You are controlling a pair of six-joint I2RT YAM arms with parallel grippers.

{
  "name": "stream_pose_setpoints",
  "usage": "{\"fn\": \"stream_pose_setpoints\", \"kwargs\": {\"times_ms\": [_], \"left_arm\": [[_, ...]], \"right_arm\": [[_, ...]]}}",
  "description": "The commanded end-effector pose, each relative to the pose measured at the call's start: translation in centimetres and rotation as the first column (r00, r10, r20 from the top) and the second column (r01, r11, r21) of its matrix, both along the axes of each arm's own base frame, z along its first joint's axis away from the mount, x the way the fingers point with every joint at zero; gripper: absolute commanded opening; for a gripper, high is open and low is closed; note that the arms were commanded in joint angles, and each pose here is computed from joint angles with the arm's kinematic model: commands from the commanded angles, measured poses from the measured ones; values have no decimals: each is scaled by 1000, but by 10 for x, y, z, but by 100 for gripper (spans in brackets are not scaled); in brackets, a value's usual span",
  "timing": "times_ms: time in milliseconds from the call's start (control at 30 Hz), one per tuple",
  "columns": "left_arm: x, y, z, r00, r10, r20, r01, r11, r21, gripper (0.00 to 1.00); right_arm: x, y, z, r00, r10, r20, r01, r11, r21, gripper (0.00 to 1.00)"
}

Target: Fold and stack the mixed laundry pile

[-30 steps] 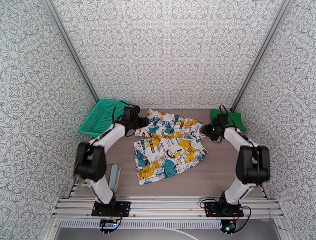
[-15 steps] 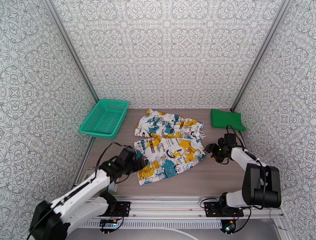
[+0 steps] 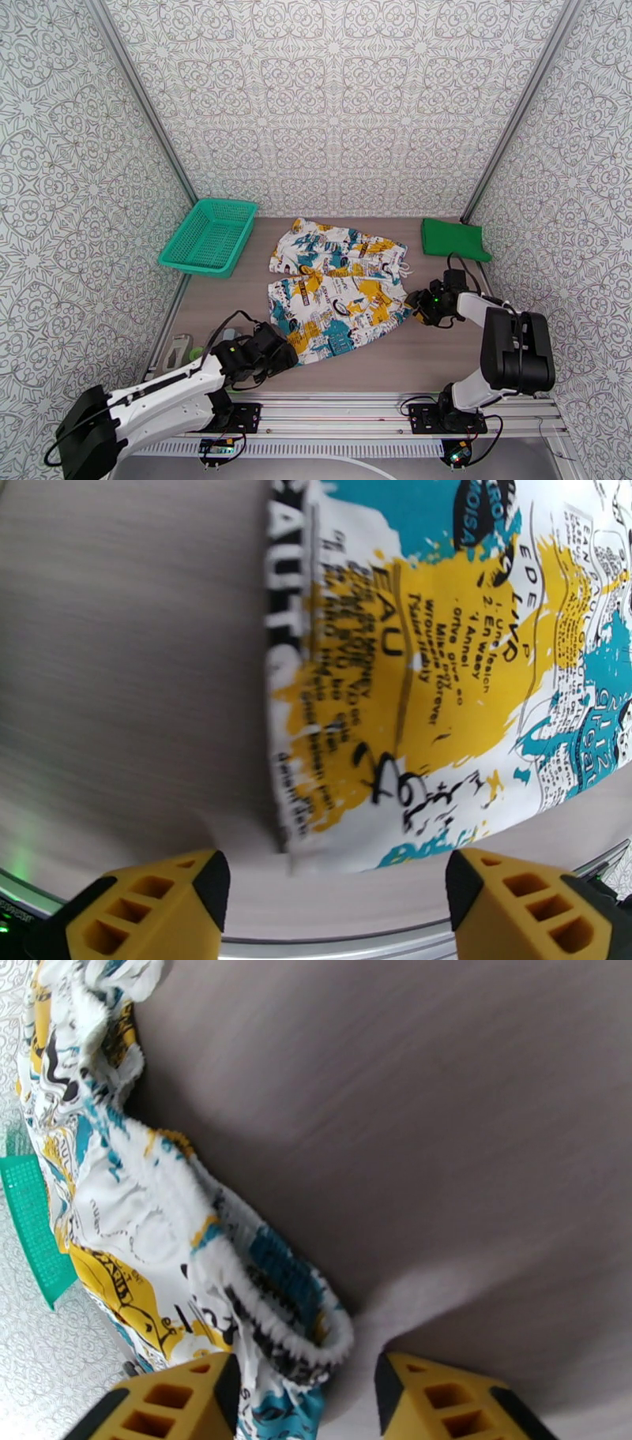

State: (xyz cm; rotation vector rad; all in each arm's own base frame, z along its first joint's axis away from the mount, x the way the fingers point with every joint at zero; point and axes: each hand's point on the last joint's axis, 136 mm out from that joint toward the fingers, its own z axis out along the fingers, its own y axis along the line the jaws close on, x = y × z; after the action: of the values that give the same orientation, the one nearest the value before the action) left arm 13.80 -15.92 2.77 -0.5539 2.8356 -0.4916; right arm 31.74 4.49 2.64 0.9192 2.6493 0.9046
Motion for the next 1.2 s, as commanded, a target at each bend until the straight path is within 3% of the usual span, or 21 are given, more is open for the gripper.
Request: {"fn": "stream_pose_setpoints", "kwargs": {"times_ms": [0, 100, 233, 467, 867, 1167], "left_arm": [[7, -9, -4, 1000, 24, 17, -23, 999, -37, 68], [14, -17, -4, 999, 23, 31, -21, 998, -59, 58], [20, -23, -1, 999, 10, 45, -8, 998, -54, 35], [26, -16, 8, 996, 10, 88, -6, 999, -43, 1], [28, 5, 38, 986, -10, 169, 15, 999, -32, 0], [12, 12, 70, 972, -130, 198, 129, 991, 14, 0]], "right_arm": [[8, 3, -10, 1000, 2, 6, -2, 1000, 6, 48], [10, 6, -12, 1000, -1, 5, 1, 1000, 20, 45], [13, 4, -14, 1000, -12, 6, 12, 1000, 12, 40], [10, 0, -14, 1000, -21, 13, 21, 1000, -15, 22], [-34, 3, -1, 1000, -20, 15, 20, 999, -38, 1], [-101, -1, 2, 999, 2, -33, -6, 992, -128, 1]]}}
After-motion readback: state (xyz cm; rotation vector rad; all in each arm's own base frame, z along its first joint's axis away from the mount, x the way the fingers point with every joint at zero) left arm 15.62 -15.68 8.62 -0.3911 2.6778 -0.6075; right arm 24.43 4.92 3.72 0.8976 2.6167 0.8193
